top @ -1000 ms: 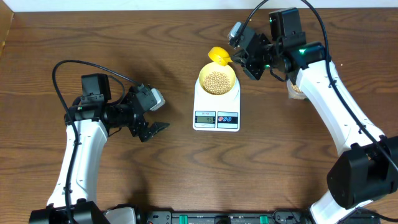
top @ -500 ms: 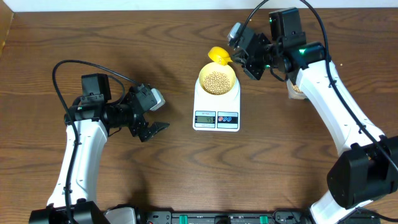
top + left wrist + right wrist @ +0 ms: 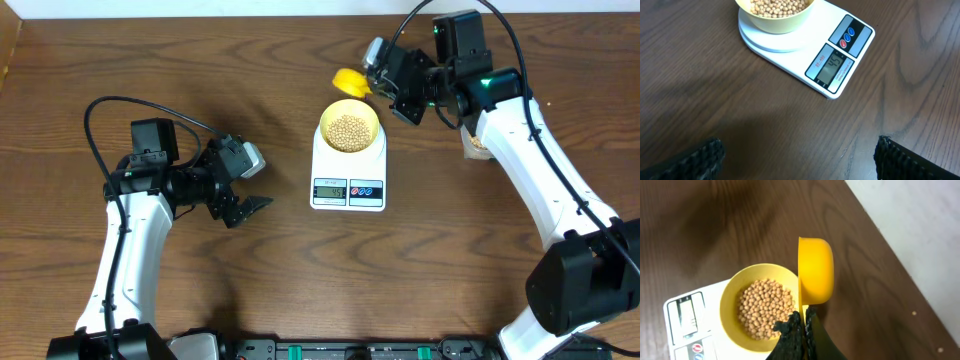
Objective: Scoop item into bowl and weigh 50g on scale
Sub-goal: 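Move empty yellow scoop with right gripper back to the soybean tub, then dip scoop into the soybeans with right gripper and scoop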
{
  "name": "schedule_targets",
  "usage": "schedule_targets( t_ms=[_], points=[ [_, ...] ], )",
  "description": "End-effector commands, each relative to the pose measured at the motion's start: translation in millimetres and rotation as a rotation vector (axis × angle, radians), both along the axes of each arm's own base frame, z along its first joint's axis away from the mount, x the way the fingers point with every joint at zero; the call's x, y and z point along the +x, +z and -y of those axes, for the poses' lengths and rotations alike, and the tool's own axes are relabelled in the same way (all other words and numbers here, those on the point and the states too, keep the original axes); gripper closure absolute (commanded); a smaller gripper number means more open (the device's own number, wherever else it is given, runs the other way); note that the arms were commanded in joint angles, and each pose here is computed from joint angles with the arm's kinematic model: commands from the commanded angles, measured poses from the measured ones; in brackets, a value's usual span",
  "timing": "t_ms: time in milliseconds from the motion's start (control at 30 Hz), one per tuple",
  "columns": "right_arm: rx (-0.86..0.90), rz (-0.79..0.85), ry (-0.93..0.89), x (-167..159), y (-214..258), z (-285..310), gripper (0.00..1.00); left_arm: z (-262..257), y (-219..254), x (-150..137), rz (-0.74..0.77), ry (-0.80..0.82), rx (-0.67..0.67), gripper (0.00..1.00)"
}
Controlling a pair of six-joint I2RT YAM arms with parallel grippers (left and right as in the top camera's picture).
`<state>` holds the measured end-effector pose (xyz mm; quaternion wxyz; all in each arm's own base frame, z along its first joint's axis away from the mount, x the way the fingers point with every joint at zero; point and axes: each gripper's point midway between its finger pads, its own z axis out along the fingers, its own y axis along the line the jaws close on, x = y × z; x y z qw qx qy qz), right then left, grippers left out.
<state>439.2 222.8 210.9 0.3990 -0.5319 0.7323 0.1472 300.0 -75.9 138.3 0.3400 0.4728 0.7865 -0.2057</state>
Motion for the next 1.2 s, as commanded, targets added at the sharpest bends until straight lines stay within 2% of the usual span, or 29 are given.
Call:
schedule_targets(
  t_ms=[0, 167, 400, 600, 867, 1167],
  points=[
    [0.010, 0.045, 0.024, -2.4, 17.3, -3.0, 0.99, 0.1, -4.4, -2.7, -0.020, 0.003, -0.008, 0.02],
    [0.051, -0.015, -0.056, 1.4, 17.6, 2.9, 0.99, 0.1, -4.4, -2.7, -0.020, 0.003, -0.008, 0.03],
    [0.289, -0.273, -0.547, 31.8, 28.0, 71.4, 0.99, 0.1, -4.4, -2.7, -0.020, 0.003, -0.008, 0.02],
    [0.385, -0.341, -0.781, 31.7, 42.7, 144.4, 0.99, 0.1, -4.4, -2.7, -0.020, 0.003, -0.008, 0.02],
    [0.312, -0.429, -0.974, 5.2, 33.9, 202.8, 0.99, 0.1, -4.4, -2.7, -0.020, 0.003, -0.008, 0.03],
    [0.167, -0.488, -1.131, -16.0, 14.0, 236.1, 0.99, 0.1, -4.4, -2.7, -0.020, 0.003, -0.008, 0.02]
  ],
)
